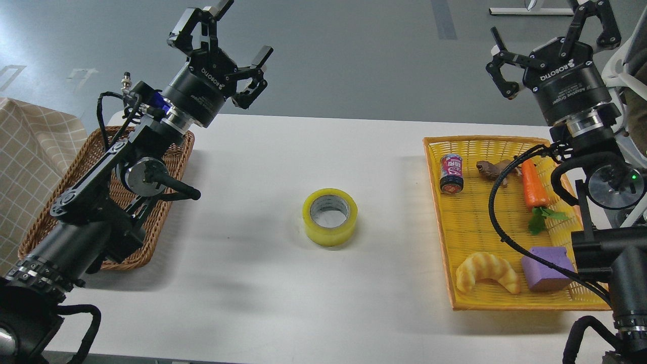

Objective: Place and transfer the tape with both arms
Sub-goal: 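Withdraw the right gripper up and away from the tape roll, then reach the left gripper toward the tape roll on the table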

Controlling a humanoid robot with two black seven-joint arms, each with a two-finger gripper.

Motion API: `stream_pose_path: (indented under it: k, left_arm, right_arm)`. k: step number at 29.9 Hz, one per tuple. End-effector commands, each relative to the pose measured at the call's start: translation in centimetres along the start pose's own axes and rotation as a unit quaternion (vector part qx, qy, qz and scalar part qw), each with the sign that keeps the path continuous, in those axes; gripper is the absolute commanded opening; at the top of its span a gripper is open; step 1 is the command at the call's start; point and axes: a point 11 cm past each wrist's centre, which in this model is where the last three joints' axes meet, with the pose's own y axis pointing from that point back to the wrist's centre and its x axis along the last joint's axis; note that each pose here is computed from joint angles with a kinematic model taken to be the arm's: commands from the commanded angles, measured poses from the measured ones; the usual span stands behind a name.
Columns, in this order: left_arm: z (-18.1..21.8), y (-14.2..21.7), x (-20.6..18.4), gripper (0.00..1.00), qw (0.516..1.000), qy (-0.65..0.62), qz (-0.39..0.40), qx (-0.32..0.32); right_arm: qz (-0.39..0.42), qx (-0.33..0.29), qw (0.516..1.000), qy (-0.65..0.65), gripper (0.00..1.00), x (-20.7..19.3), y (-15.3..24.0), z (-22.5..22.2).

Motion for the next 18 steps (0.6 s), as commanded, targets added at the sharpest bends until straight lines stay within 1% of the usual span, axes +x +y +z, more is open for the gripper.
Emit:
stream_pose_path:
  k: [1,13,18]
  left_arm:
    - [-0.2,0.0,-0.1,0.98,1.000,-0.001,-0.003,0.004]
    - [-0.5,0.3,0.0,0.98,0.999,-0.029,-0.009,0.023]
    - [-2.7,0.6,-1.1,0.98,0.982,-0.143,-0.064,0.108]
  right_arm:
    - [0.009,-0.003,1.000,-0.003,1.00,0.6,0.7,0.4]
    - [0.028,-0.013,1.000,0.007,1.00,1.8,2.2,0.3]
    - [0.034,-0.014,0.999,0.012,1.00,2.2,2.8,0.0]
